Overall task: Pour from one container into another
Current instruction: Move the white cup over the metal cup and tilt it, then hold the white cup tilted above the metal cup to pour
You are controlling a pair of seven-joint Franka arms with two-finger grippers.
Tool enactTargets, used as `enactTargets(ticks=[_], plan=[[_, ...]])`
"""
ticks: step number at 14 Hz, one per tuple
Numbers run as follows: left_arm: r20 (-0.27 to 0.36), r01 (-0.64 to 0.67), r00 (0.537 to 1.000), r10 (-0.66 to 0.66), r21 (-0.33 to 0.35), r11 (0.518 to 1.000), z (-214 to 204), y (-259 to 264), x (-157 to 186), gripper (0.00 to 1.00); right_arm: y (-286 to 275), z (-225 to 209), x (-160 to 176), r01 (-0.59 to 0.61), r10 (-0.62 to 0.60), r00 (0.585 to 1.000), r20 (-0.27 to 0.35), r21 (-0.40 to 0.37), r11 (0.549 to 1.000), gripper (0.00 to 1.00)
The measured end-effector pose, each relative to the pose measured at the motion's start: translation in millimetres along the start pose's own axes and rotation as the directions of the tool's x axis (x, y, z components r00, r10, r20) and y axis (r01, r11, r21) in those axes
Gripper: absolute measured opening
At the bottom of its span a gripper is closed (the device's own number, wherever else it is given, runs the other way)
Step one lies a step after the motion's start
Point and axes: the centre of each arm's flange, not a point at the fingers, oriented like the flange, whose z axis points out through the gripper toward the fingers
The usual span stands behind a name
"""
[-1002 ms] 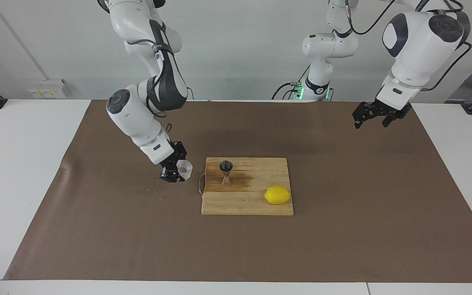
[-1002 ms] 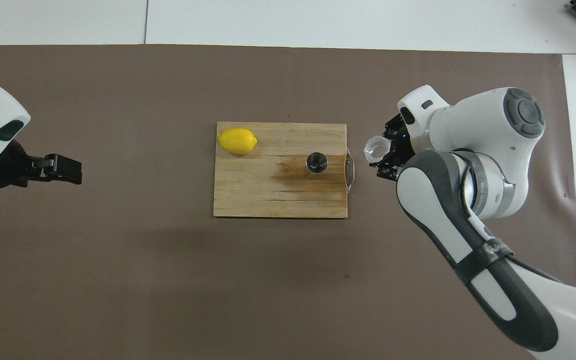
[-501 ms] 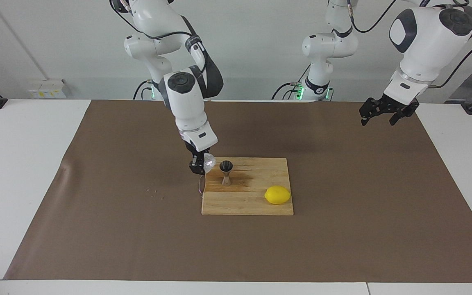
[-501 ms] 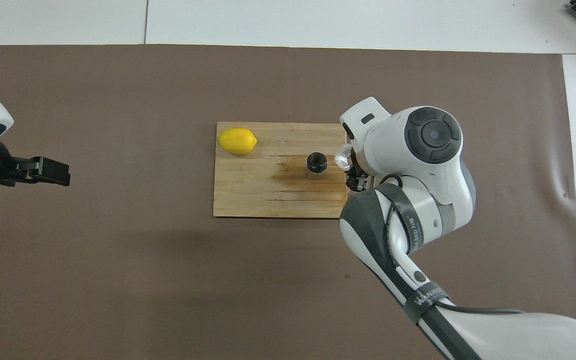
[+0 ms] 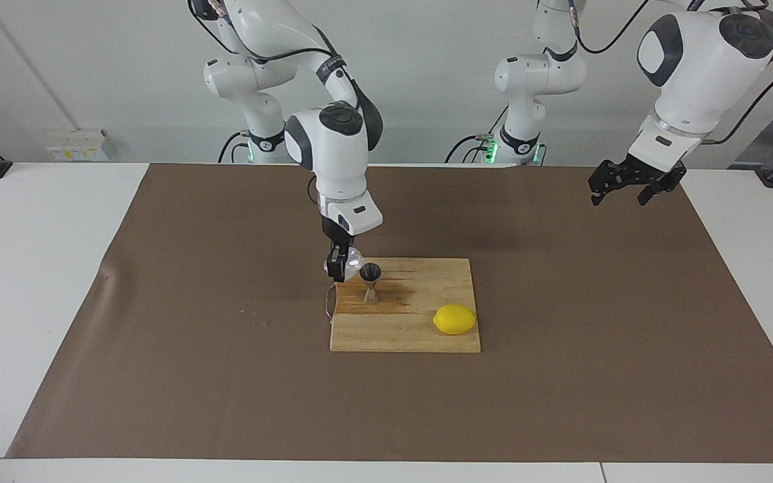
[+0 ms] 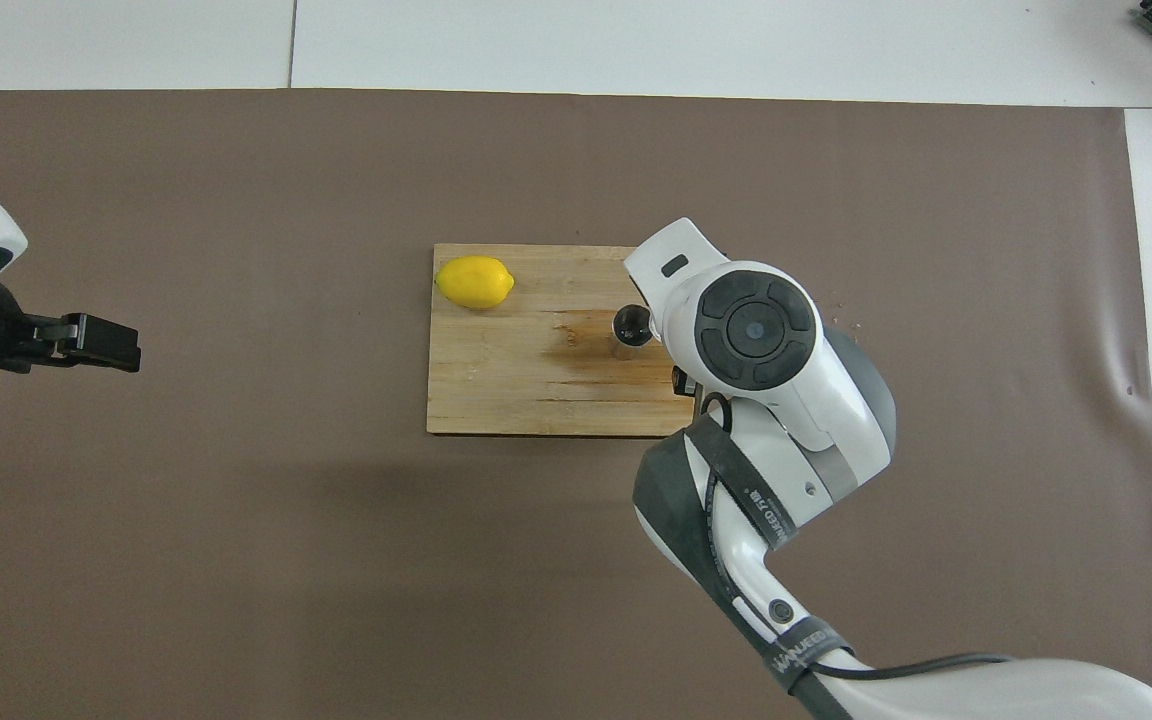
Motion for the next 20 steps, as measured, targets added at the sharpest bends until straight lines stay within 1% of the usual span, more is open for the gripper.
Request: enactTargets(ticks=[4, 9, 12, 16, 20], plan=[[0.0, 0.0, 1.0, 0.0, 0.0, 1.0, 0.0, 0.0, 0.0, 1.0, -8.0, -6.1, 9.6, 0.051, -0.048, 0.998, 0.049, -0.048, 0.998, 0.51], [0.004, 0.0, 1.0, 0.0, 0.0, 1.0, 0.4, 0.0, -0.5, 1.0, -12.3, -9.8, 16.2, 0.116, -0.107, 0.99, 0.093, -0.095, 0.989, 0.51], [0.032, -0.005, 0.999, 0.005, 0.0, 1.0, 0.8, 1.2, -4.6, 1.0, -15.4, -14.8, 20.3, 0.123, -0.111, 0.989, 0.101, -0.112, 0.986, 0.51], [0.03, -0.009, 1.0, 0.009, 0.001, 1.0, -10.6, 3.2, -10.6, 1.0, -14.5, -16.1, 19.5, 0.133, -0.119, 0.986, 0.116, -0.13, 0.983, 0.51], [0.036, -0.007, 0.999, 0.007, 0.001, 1.0, -11.3, 1.9, -12.2, 1.0, -16.0, -17.0, 21.9, 0.144, -0.124, 0.983, 0.133, -0.15, 0.978, 0.51]])
